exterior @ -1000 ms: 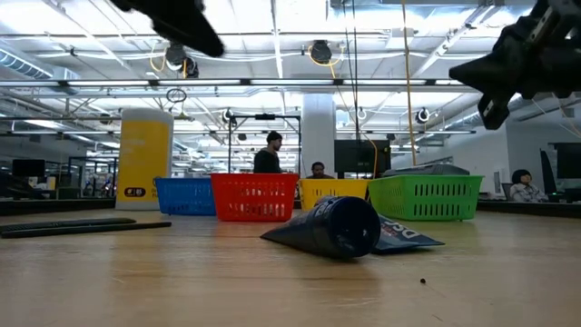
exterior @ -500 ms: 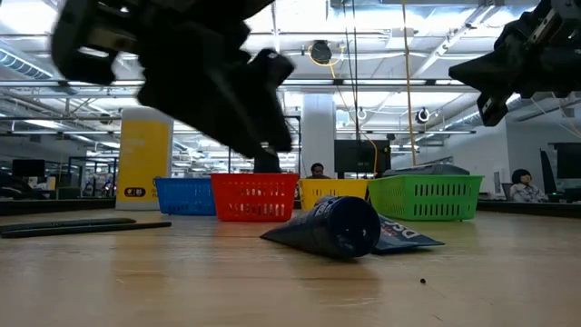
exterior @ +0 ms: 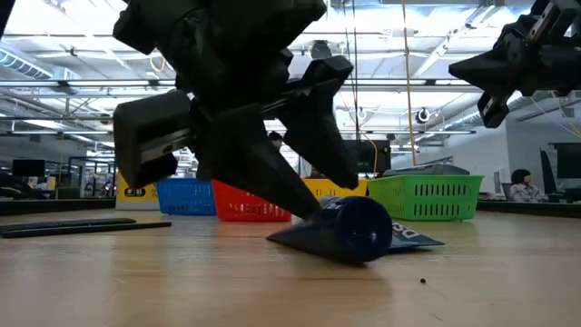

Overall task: Pick & Place Travel size toiletries
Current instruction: Put the blue shaving cream into the yellow bin

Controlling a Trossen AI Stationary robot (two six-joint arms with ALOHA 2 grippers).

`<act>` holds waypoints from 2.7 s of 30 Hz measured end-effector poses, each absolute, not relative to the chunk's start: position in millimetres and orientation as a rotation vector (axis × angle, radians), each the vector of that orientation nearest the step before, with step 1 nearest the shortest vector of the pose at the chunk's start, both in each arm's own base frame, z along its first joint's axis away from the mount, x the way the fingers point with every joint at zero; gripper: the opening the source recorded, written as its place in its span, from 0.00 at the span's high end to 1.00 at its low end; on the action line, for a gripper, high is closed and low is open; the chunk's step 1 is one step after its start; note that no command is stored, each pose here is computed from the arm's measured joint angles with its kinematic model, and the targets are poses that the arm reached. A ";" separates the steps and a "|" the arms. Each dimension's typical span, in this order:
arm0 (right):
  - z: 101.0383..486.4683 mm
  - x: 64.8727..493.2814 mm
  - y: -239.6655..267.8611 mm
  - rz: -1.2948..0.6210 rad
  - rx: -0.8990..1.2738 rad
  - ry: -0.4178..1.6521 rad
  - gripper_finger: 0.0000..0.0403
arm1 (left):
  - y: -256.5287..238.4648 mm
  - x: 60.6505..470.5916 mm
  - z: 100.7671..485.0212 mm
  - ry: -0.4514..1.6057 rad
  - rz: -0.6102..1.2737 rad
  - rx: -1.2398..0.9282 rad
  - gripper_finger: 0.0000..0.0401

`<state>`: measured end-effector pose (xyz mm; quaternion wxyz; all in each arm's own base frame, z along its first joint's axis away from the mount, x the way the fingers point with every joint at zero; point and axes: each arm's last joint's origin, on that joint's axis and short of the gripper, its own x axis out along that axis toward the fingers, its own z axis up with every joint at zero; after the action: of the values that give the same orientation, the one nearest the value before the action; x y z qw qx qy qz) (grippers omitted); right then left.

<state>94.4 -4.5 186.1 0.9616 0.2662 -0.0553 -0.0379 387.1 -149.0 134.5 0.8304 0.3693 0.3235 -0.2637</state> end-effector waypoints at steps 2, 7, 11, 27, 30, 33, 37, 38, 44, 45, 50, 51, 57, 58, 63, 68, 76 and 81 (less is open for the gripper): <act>186.2 94.4 -4.4 -0.076 0.540 -0.113 0.99 | -150.0 388.5 133.1 0.668 -0.575 0.772 0.51; 186.1 94.4 -4.4 -0.075 0.544 -0.112 0.99 | -149.7 386.5 134.3 0.697 -0.572 0.716 0.51; 186.2 94.4 -4.4 -0.074 0.548 -0.113 0.99 | -145.7 375.9 129.6 0.849 -0.569 0.655 0.51; 186.1 94.4 -4.5 -0.080 0.530 -0.112 0.99 | -150.7 363.3 154.2 0.841 -0.560 0.693 0.60; 186.1 94.4 -4.5 -0.080 0.511 -0.112 0.99 | -160.9 368.4 165.7 0.695 -0.551 0.772 0.65; 186.1 94.4 -4.6 -0.081 0.508 -0.113 0.99 | -166.8 373.9 164.2 0.600 -0.570 0.853 0.69; 187.8 94.2 -4.5 -0.076 0.513 -0.130 0.99 | -166.3 380.9 164.2 0.519 -0.590 0.865 0.75; 188.2 94.2 -4.6 -0.075 0.513 -0.134 0.99 | -165.3 383.5 162.5 0.507 -0.593 0.857 0.77; 190.3 94.6 -4.7 -0.074 0.509 -0.154 0.99 | -156.4 391.7 140.0 0.545 -0.632 0.777 0.88; 190.4 94.7 -4.9 -0.080 0.510 -0.156 0.99 | -156.5 392.0 137.4 0.553 -0.633 0.769 0.90; 192.8 94.6 -5.2 -0.082 0.543 -0.186 0.99 | -155.9 388.1 132.0 0.626 -0.646 0.742 0.98; 194.8 94.3 -5.2 -0.077 0.542 -0.206 0.99 | -155.2 386.8 130.7 0.653 -0.640 0.733 0.99; 213.5 92.8 -2.6 0.003 0.353 -0.376 0.99 | -148.1 378.2 125.8 0.816 -0.592 0.730 0.99; 217.6 93.1 -1.4 0.037 0.326 -0.410 0.99 | -146.2 377.5 126.8 0.831 -0.573 0.724 0.99; 228.2 108.1 4.6 0.105 0.293 -0.431 0.99 | -136.1 376.0 148.8 0.813 -0.499 0.651 0.99; 247.4 154.0 22.1 0.163 0.214 -0.211 0.99 | -130.4 374.9 190.0 0.664 -0.447 0.573 0.99; 271.0 241.9 82.2 0.169 -0.142 0.329 0.99 | -119.0 345.6 204.5 0.485 -0.411 0.413 1.00; 248.5 270.1 120.2 0.170 -0.249 0.529 0.99 | -116.3 312.0 201.0 0.283 -0.328 0.320 1.00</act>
<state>270.1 120.2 248.5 0.9541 -0.1224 0.2603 0.0835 312.0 -116.3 201.0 0.9639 0.1582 0.1399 -0.1620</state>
